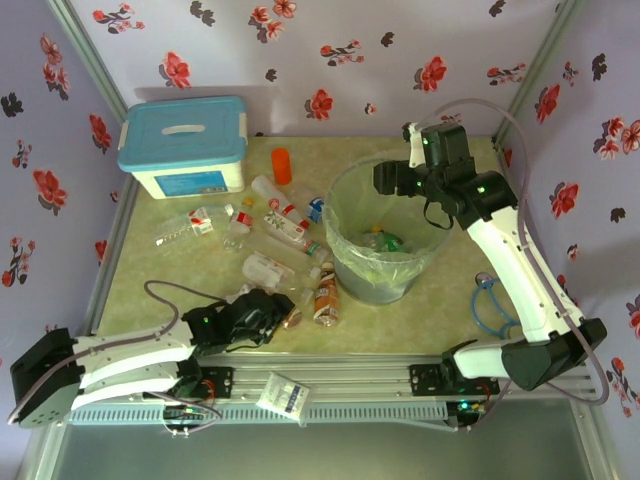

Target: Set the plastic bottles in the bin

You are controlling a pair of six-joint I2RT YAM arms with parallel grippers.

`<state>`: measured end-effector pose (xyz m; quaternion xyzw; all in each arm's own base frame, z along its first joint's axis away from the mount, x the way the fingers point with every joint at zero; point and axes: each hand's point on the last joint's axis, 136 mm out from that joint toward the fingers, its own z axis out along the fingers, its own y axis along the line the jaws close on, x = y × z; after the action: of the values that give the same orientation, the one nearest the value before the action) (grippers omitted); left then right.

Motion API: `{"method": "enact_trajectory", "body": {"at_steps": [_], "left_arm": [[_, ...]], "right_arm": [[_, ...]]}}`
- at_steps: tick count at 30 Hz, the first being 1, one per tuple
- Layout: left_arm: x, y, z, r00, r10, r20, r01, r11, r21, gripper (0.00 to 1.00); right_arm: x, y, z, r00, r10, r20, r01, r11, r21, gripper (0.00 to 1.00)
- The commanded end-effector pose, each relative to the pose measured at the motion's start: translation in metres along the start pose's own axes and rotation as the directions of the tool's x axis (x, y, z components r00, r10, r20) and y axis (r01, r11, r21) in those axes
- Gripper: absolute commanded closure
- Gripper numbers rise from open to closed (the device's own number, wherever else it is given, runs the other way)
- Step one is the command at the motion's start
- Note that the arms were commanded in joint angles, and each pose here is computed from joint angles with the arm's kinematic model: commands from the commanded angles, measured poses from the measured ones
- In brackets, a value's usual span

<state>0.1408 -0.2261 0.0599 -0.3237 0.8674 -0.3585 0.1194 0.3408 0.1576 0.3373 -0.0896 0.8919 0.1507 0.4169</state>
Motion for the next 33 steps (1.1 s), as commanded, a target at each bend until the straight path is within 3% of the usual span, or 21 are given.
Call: {"method": "enact_trajectory", "body": {"at_steps": [1,6,10,16,20,23,27,33], "left_arm": [[-0.015,0.006,-0.012,0.996,0.036,0.08,-0.032,0.998,-0.045,0.44],[-0.024,-0.003,-0.029,0.989,0.091,0.119,-0.085,0.995,-0.05,0.47],[-0.049,-0.021,-0.059,0.949,0.23,0.216,-0.213,0.972,-0.099,0.5],[-0.095,-0.087,-0.097,0.87,0.329,0.366,-0.355,0.935,0.003,0.63],[-0.113,-0.134,-0.115,0.83,0.41,0.379,-0.465,0.883,0.061,0.68],[-0.116,-0.172,-0.121,0.777,0.506,0.374,-0.573,0.815,0.087,0.68],[-0.096,-0.238,-0.124,0.705,0.599,0.381,-0.702,0.667,0.25,0.68],[-0.056,-0.308,-0.133,0.662,0.667,0.343,-0.729,0.465,0.503,0.72]], "right_arm": [[-0.004,-0.005,-0.001,1.0,0.02,0.018,-0.02,1.0,0.019,0.19],[-0.006,-0.002,-0.003,0.999,0.028,0.026,-0.028,1.0,0.002,0.19],[-0.01,0.005,-0.006,0.999,0.039,0.03,-0.038,0.999,-0.036,0.19],[-0.022,0.032,-0.021,0.997,0.047,0.057,-0.036,0.983,-0.181,0.17],[-0.029,0.06,-0.039,0.998,0.048,0.048,-0.03,0.943,-0.331,0.15],[-0.036,0.082,-0.049,0.996,0.081,0.044,-0.053,0.892,-0.448,0.13],[-0.044,0.107,-0.048,0.997,0.076,0.026,-0.05,0.846,-0.53,0.13],[-0.049,0.139,-0.038,0.998,0.061,-0.029,-0.066,0.784,-0.617,0.1]]}}
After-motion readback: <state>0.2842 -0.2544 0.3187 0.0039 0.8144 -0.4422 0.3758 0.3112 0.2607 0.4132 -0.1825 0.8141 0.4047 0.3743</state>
